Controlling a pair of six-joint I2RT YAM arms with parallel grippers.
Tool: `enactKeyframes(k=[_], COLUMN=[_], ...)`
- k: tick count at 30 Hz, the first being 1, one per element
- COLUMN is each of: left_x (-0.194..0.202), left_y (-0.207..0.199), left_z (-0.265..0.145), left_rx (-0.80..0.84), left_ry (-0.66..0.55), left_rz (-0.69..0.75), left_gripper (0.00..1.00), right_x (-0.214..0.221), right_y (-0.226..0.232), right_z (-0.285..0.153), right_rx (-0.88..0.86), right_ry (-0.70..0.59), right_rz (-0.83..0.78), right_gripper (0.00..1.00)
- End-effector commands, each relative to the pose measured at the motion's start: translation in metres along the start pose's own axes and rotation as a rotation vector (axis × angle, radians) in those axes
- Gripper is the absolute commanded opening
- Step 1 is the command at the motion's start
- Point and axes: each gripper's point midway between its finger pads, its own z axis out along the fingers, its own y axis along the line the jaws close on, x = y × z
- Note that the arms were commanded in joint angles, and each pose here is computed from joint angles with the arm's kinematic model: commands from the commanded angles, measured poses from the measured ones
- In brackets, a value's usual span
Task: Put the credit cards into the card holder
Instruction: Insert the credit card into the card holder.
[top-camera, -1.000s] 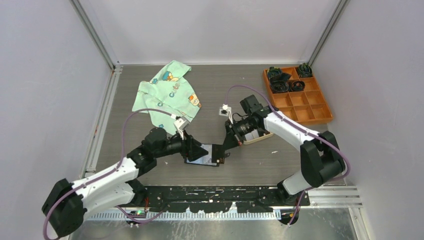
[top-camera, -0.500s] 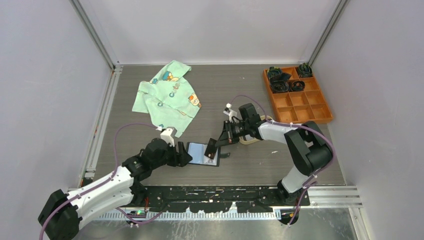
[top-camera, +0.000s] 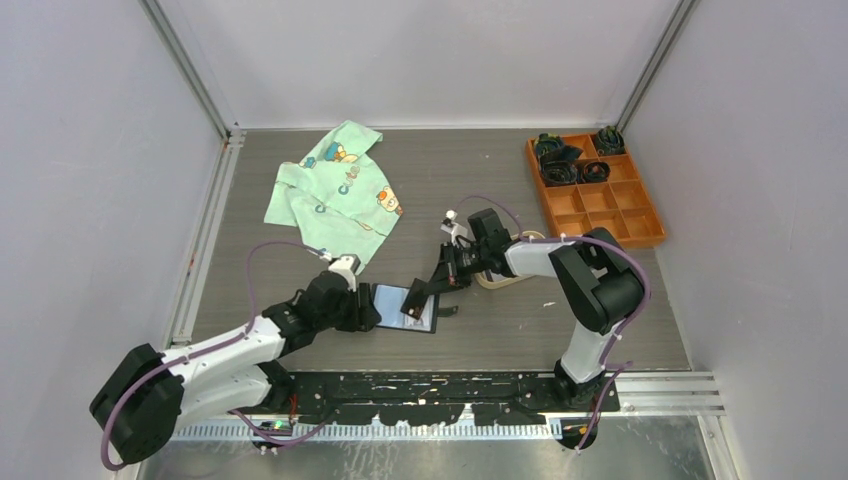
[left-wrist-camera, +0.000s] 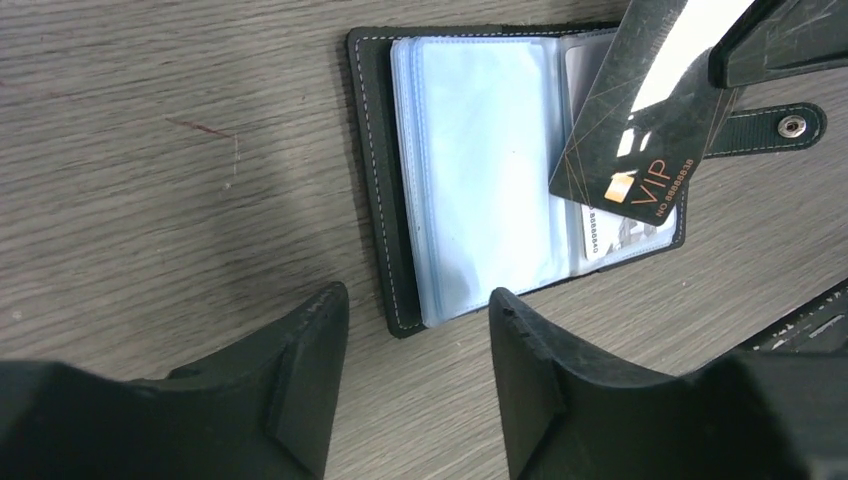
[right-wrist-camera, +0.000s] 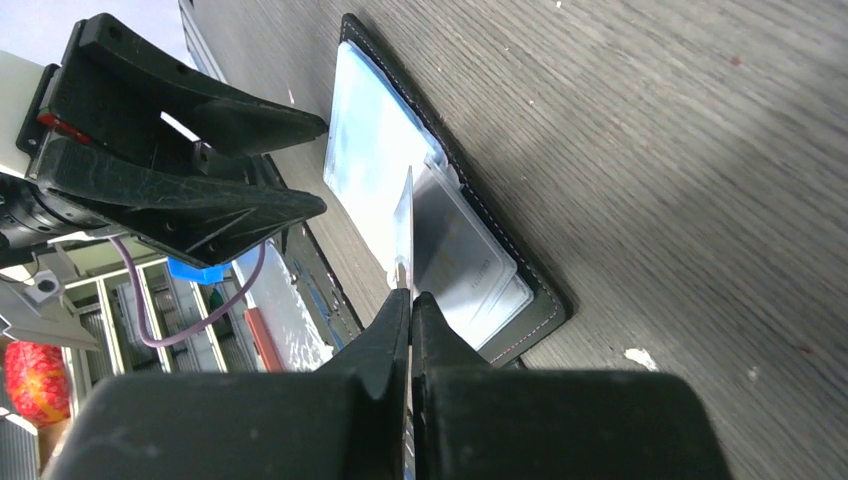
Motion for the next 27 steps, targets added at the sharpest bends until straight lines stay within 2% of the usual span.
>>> enactKeyframes(k=[1, 11, 18, 27], left_x=[-0.024, -0.019, -0.02, -0.017], left_y=[-0.012, -0.004, -0.007, -0.007], left_z=[0.002, 0.007, 0.007, 0.008], left_rx=[0.021, -0.02, -0.008, -0.005], left_ry=[-0.05, -0.015, -0.008, 0.005], left_rz=[0.021, 0.022, 0.018, 0.015], left_gripper=[0.52, 0.4, 0.39, 0.39], right_x=[-0.012, 0.0, -0.006, 0.004], right_y=[0.011, 0.022, 0.008, -0.002], right_z=[0.004, 0.01, 0.015, 0.02], right_rx=[-0.024, -0.051, 0.054, 0.126], right_ry=[-0.009, 0.06, 0.027, 0.077], right_rz=[-0.036, -0.061, -0.006, 0.083], right_gripper=[0.01, 0.01, 0.01, 0.01])
